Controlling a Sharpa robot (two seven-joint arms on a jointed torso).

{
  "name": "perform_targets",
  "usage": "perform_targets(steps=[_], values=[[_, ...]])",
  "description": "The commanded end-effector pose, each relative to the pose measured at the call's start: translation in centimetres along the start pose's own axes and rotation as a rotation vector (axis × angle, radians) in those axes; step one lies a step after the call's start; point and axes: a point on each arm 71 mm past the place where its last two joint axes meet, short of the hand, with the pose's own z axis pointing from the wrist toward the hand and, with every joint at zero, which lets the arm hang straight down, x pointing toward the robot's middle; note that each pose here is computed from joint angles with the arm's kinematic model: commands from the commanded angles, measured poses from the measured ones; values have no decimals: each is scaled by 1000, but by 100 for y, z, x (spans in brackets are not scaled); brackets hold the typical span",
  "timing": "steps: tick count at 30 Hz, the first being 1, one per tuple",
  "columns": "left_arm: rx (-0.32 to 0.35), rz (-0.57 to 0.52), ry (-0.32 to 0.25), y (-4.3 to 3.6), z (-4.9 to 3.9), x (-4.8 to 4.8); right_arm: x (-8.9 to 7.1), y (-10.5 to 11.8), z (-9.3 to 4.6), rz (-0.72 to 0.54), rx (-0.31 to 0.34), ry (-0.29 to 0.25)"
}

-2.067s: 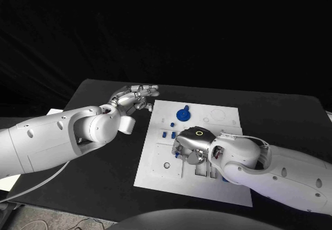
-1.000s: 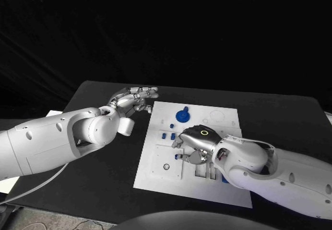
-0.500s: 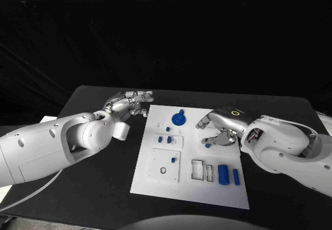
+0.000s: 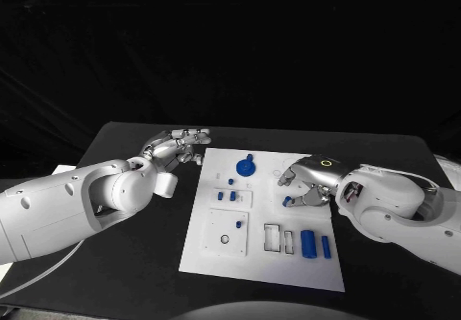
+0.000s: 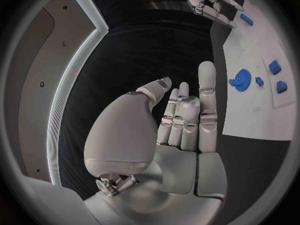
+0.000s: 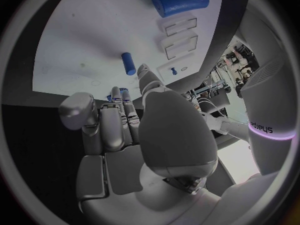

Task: Assemble the parts on the task board

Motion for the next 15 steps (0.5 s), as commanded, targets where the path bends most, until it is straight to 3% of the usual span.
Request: perform_targets(steps=[1,7,15], values=[[4,-10,18,-5,4,19,84,13,9,-34,-10,66],[7,-10,18,-7,2,16,156,-1,25,-28,-6,102],[6,-10,18,-8,-1,14,189,5,42,-20,-8,109]])
